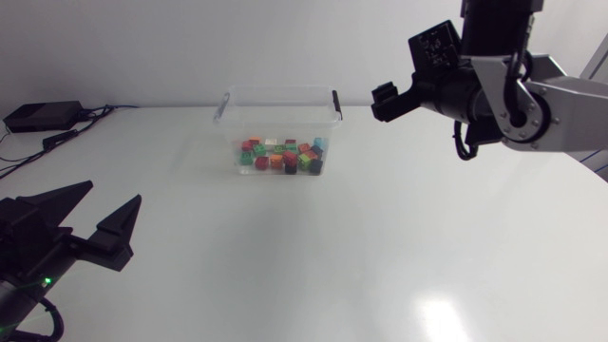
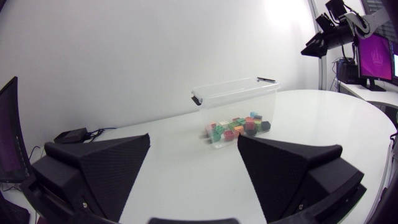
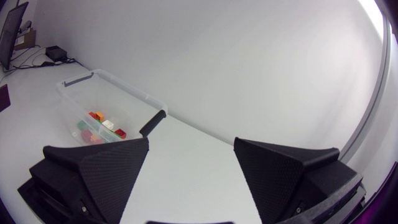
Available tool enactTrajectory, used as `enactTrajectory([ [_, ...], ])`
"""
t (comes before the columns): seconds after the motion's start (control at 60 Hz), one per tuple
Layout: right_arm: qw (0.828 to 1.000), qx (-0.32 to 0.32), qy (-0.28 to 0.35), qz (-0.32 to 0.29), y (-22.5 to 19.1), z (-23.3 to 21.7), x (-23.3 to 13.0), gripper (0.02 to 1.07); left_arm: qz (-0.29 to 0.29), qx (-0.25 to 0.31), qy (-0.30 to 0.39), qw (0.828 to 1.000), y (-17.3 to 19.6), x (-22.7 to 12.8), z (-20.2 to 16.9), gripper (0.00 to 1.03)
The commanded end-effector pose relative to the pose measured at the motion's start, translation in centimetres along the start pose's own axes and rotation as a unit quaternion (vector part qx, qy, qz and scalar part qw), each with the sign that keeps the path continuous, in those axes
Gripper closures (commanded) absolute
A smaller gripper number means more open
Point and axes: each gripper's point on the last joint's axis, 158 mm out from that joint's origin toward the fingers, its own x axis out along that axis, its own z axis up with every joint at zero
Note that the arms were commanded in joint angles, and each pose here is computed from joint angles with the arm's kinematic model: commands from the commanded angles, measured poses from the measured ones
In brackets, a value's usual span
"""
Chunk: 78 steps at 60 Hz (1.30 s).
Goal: Place the duplo bricks in the container
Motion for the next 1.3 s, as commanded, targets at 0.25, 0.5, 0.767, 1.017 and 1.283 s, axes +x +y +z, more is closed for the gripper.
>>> enactTrajectory([
  [0.25,0.999,-0.005,-0.002,-0.049,-2.5,-4.1,-4.8,0.06,0.020,-0.019,-0.006,1.000,0.7,-0.4,-0.9,0.05],
  [0.5,0.996,-0.004,0.007,-0.091,-4.5,-7.5,-7.2,0.06,0.026,-0.029,-0.028,0.999,0.8,-1.0,-0.5,0.05],
  [0.767,0.991,-0.018,0.011,-0.129,-6.4,-10.0,-9.7,0.06,0.031,-0.033,-0.043,0.998,0.8,-1.4,-0.5,0.05],
  [1.017,0.988,-0.032,0.011,-0.154,-7.3,-12.4,-11.8,0.06,0.042,-0.032,-0.058,0.997,1.2,-2.0,-0.1,0.06],
  [1.283,0.983,-0.036,0.002,-0.182,-8.1,-14.3,-13.8,0.06,0.053,-0.036,-0.070,0.995,1.4,-2.5,-0.1,0.06],
])
